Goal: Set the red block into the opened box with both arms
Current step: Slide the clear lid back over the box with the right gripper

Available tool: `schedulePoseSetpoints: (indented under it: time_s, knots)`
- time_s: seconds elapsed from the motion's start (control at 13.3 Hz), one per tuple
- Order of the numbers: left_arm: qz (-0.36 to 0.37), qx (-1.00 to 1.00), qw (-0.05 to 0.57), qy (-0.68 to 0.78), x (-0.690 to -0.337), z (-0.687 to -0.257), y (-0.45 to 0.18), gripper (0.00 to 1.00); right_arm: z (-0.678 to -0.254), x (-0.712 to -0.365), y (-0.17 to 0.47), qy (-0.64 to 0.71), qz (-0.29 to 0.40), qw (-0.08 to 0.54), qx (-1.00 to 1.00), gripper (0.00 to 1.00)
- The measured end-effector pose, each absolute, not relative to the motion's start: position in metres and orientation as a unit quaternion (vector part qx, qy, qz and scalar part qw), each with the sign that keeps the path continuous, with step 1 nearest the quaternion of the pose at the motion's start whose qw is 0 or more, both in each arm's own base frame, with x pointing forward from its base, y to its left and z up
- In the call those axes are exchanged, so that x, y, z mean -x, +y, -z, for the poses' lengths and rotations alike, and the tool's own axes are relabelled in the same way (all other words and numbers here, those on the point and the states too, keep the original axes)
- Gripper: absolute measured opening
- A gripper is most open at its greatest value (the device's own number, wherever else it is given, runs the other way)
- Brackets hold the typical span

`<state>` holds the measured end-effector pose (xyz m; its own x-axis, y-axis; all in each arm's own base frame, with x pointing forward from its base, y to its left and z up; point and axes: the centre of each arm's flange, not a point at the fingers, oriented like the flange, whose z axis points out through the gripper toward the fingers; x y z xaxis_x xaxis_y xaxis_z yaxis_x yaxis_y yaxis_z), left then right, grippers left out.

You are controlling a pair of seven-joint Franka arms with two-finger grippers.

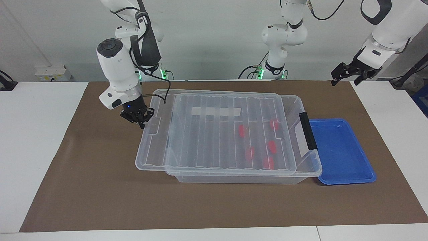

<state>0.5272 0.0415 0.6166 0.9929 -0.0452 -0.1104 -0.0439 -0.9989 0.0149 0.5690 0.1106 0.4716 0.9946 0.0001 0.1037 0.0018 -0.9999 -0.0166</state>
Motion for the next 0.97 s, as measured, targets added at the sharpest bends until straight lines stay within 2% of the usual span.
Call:
schedulePoseSetpoints:
  time_s: [0.6, 0.97]
  knots:
    - [0.039, -0.999, 0.005, -0.022, -0.531, -0.615, 0.043, 1.00, -0.470, -0.554, 0.170, -0.046, 0.048, 0.022, 0.998, 0.01]
    - [0.032, -0.999, 0.006, -0.022, -0.528, -0.609, 0.043, 1.00, -0.472, -0.553, 0.178, -0.051, 0.056, 0.026, 0.997, 0.01]
